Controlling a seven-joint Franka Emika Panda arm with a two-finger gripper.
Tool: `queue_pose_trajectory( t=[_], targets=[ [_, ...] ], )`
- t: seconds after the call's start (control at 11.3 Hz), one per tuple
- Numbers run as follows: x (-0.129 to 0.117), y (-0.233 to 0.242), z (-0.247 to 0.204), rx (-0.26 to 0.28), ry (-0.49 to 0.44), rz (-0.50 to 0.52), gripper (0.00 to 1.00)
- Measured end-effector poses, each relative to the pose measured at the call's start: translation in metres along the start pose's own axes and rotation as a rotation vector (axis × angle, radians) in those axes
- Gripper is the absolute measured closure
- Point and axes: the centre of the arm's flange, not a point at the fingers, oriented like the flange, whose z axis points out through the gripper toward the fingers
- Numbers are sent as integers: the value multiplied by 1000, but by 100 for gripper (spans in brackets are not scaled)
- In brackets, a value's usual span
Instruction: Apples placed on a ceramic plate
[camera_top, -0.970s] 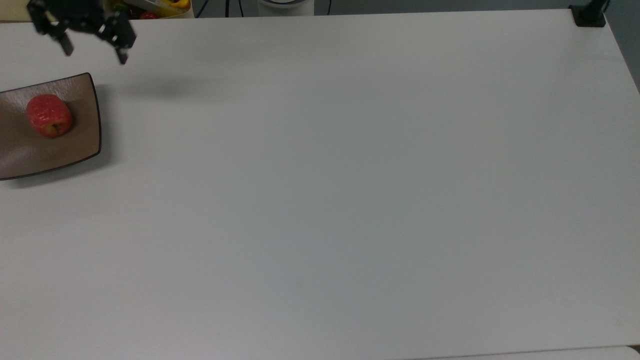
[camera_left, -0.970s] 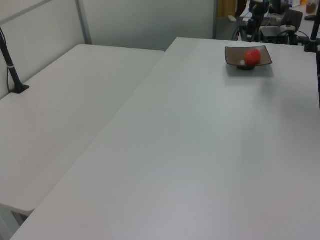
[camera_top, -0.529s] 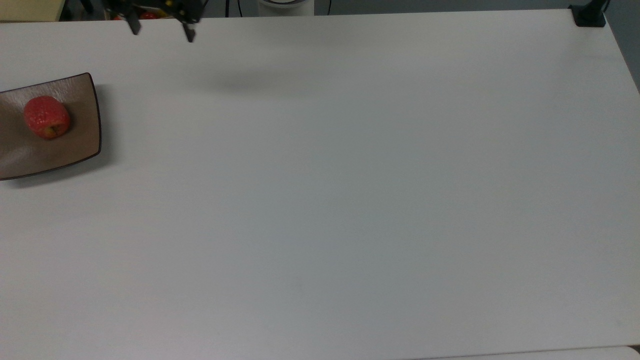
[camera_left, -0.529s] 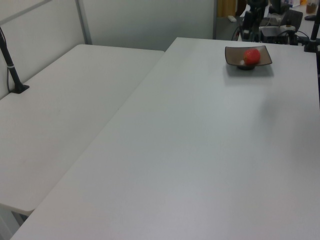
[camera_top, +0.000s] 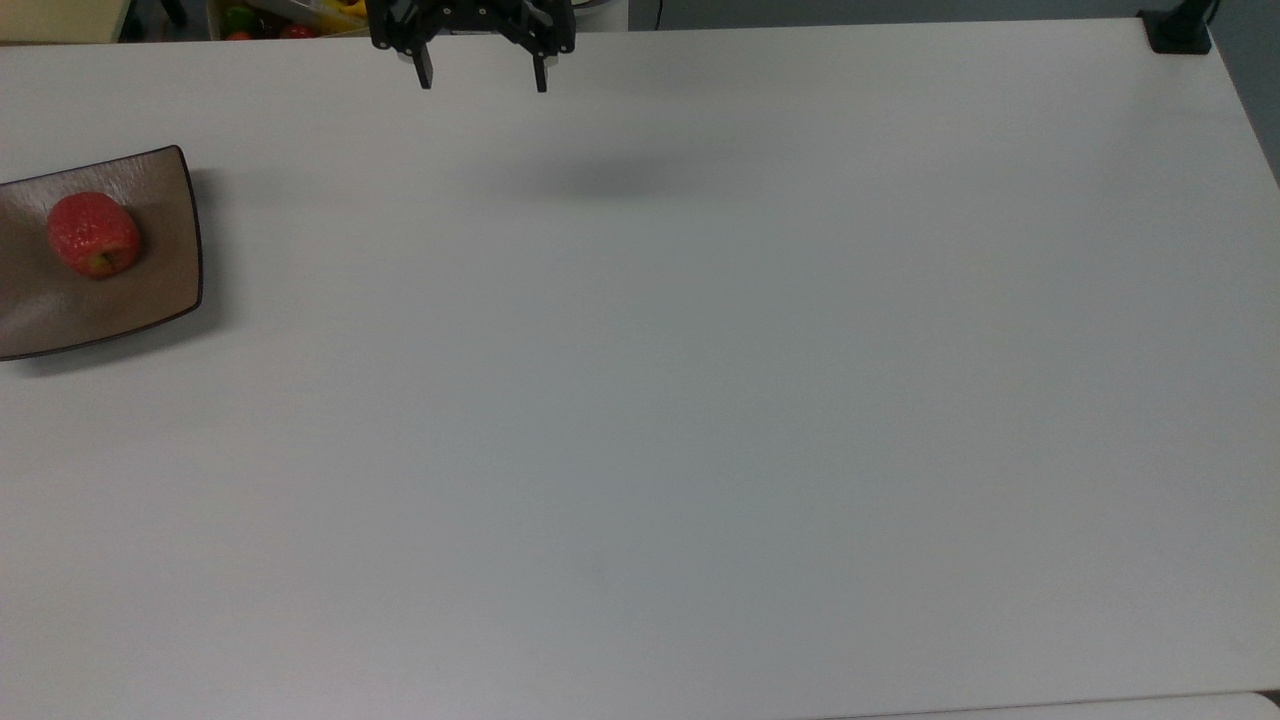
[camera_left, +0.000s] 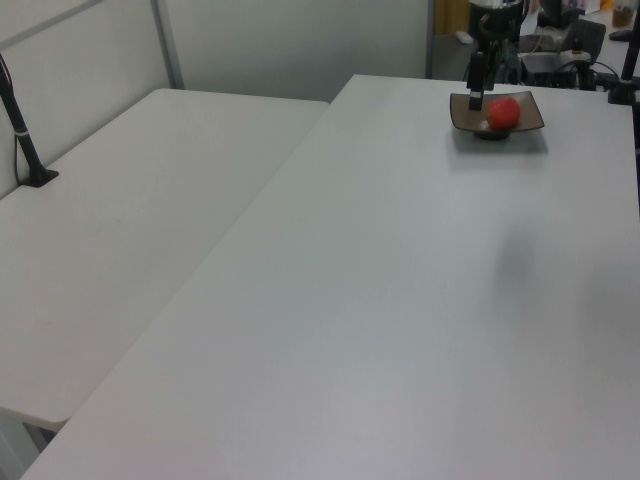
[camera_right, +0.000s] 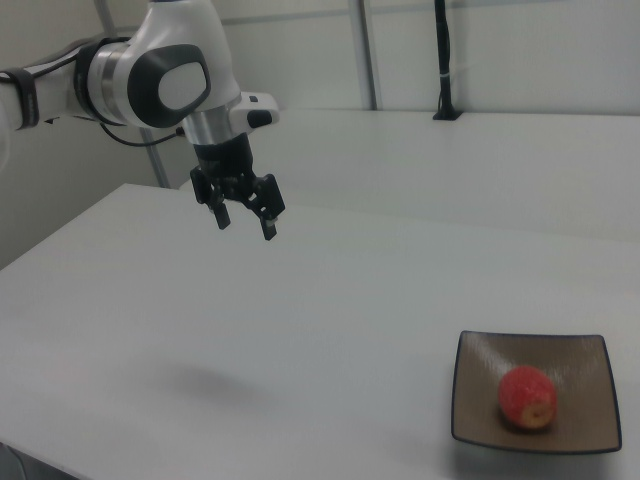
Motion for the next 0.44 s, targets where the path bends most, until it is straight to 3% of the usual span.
queue_pose_trajectory(
  t=[0.44],
  targets=[
    [-2,-2,6,-5,-14,-8,0]
  ],
)
